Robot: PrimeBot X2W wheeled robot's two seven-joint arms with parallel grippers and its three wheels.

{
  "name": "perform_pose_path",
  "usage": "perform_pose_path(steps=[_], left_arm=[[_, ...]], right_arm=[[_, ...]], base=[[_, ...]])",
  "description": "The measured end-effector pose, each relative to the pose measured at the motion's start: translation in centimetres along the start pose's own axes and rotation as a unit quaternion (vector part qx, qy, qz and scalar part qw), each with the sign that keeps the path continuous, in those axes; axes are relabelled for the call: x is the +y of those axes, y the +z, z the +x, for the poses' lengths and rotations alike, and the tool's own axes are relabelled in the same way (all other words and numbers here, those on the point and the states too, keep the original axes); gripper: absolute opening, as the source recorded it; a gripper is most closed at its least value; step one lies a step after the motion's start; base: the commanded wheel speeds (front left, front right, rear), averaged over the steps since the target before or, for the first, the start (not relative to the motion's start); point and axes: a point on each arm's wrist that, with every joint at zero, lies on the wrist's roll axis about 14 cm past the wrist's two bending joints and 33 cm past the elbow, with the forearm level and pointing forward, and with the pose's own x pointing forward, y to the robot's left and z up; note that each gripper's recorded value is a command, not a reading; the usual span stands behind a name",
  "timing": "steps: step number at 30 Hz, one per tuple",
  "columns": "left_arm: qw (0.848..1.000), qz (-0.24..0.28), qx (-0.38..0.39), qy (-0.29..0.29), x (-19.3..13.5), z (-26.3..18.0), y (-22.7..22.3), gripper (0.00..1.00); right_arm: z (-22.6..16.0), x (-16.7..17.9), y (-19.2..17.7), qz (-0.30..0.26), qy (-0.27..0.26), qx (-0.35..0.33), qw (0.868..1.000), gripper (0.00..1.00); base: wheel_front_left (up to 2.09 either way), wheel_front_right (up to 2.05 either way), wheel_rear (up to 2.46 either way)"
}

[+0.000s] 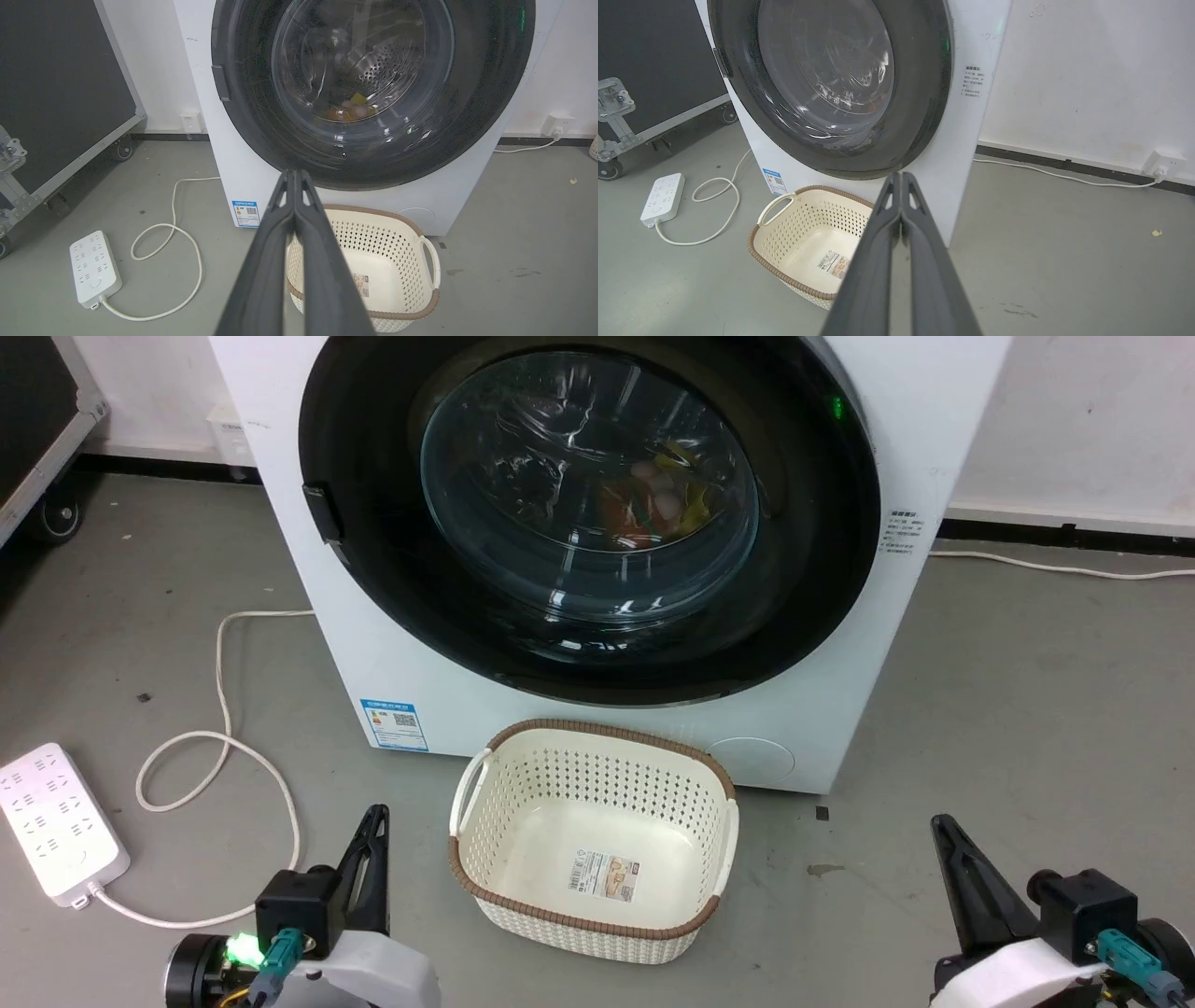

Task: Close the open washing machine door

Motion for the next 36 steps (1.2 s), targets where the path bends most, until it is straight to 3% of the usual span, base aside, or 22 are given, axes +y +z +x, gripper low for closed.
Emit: perform_pose_path(steps=[36], left_arm=[[1.0, 0.011, 0.014, 0.018, 1.01, 0.17, 0.38, 0.0]], right_arm=[[0.63, 0.97, 0.44, -0.019, 0.015, 0.015, 1.0, 0.0]], base=[[0.0, 0.0, 0.0]])
